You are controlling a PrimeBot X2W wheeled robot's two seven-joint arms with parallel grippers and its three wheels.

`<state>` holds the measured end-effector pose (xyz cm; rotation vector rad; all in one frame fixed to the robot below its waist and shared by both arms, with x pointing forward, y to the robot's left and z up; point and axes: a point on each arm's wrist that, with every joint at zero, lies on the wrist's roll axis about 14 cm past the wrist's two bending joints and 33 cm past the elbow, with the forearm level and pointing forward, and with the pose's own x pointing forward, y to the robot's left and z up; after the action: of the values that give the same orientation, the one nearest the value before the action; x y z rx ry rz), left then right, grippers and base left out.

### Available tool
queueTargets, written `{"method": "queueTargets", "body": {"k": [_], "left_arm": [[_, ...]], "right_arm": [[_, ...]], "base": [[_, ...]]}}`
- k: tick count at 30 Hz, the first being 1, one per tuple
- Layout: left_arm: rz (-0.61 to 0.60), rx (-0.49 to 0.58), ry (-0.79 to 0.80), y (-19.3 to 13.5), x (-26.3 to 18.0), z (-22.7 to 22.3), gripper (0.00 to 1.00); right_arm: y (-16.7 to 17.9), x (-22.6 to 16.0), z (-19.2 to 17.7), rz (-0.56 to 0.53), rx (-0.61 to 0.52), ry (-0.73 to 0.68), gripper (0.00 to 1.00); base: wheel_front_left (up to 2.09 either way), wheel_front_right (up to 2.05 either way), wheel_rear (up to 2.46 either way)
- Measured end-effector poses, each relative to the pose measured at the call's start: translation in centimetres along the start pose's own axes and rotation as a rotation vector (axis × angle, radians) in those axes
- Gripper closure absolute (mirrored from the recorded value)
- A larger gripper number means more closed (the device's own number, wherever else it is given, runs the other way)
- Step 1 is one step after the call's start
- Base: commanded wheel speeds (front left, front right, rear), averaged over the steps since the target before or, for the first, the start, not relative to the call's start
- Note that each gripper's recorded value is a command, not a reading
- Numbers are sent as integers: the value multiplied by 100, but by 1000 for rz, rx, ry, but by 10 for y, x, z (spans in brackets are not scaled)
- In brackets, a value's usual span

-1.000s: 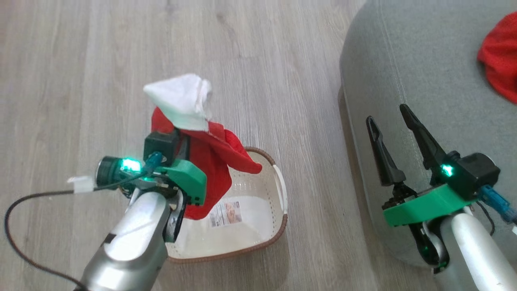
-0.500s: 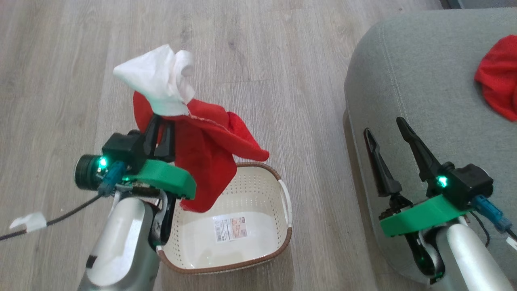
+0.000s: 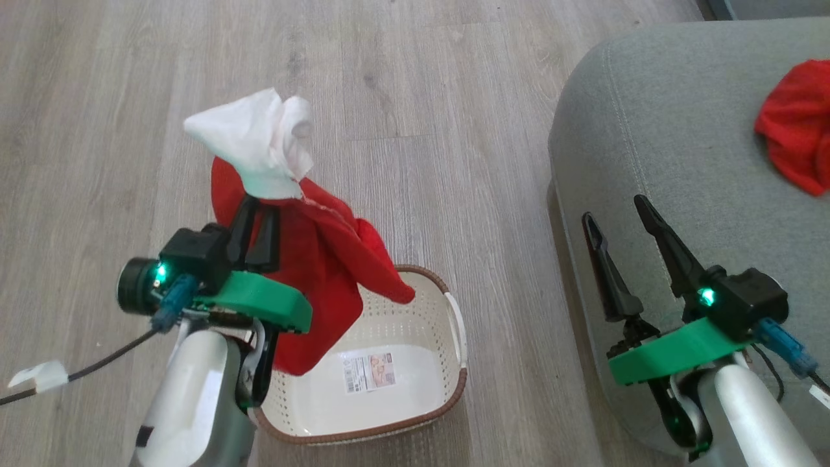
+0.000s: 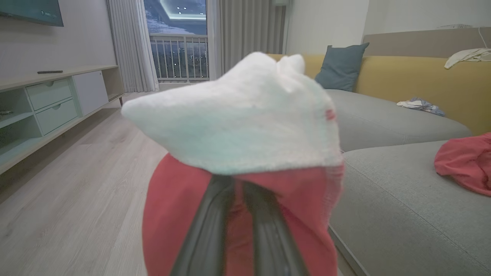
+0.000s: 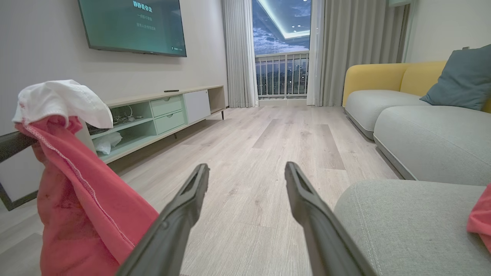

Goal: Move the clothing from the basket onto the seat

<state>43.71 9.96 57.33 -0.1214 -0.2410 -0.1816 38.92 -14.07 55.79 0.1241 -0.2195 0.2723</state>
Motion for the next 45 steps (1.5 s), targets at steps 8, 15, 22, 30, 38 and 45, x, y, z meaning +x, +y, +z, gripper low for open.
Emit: {"method": "queueTargets", "body": {"k": [8,15,22,30,38,45], "left_arm": [[-25,-9,-24,-7,2,7,100],[-108,-15,-19,-30,0,6,100],[-227,-6,-28,-67,-1,9,100],[-323,-14,-14,-100,-10,4,100],[-405,6,-31,-124,-16,9,100],[-477,-4,-33,-146,-30,13,100]], "right_arm": [[12,1,3,46,-6,-7,0],[57,-2,-6,252,-54,35,0],[83,8,-11,389,-129,48,0],[101,11,-38,509,-244,116,0],[93,13,-72,526,-323,217,0],[110,15,-82,572,-335,233,0]], "base": [[0,0,0],[0,0,0],[0,0,0],[0,0,0],[0,0,0],[0,0,0]]}}
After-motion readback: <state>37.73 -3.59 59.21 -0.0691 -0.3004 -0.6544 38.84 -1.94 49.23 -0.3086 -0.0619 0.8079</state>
